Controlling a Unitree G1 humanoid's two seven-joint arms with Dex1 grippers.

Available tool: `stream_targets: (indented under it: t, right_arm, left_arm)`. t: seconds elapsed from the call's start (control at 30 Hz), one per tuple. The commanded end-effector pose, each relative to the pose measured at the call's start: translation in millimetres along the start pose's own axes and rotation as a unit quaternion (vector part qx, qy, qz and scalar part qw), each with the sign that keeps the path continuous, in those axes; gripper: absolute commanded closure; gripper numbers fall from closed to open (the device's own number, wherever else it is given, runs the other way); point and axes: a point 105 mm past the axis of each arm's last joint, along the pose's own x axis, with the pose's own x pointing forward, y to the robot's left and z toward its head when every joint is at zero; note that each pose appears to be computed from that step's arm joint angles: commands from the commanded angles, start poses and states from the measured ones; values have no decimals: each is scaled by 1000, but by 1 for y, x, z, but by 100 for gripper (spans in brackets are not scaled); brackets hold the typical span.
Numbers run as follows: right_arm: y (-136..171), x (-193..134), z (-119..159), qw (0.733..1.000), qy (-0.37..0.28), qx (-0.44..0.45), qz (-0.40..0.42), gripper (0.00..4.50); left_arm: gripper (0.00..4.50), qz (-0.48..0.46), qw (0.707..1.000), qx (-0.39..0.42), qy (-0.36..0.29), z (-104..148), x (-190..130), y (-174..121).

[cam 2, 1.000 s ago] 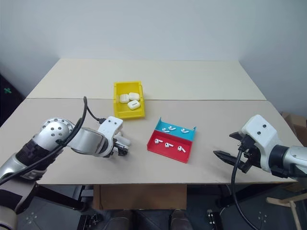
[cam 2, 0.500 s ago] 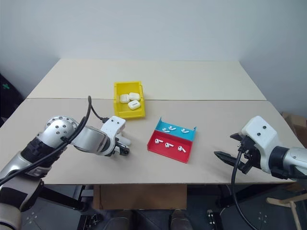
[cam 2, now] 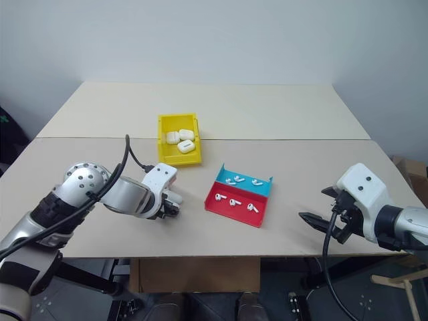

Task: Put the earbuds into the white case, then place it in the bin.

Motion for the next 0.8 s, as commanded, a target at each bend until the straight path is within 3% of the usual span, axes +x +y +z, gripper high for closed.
stream_targets:
  t: [0.03, 0.23, 0.33, 0.47, 0.7, 0.8]
  right_arm:
    - [-6, -4, 11, 999, -12, -26, -15, 0]
    - [-18, -7, 29, 999, -22, -47, -16, 0]
    - [-19, -7, 39, 998, -16, -62, 1, 0]
    - [-12, -1, 52, 996, -7, -79, 42, 0]
    - [5, 13, 63, 987, -9, -139, 85, 0]
    - [9, 18, 65, 985, -14, -145, 91, 0]
  left_arm:
    - [174, -24, 996, -3, -86, 28, -21, -7]
    - [174, -94, 962, 30, -253, 51, -73, -14]
    - [174, -79, 930, 37, -357, 56, -90, -4]
    - [174, -137, 870, 81, -467, 44, -105, -5]
    - [174, -239, 804, 190, -511, 3, -95, -7]
    - [174, -254, 789, 211, -518, -2, -89, -5]
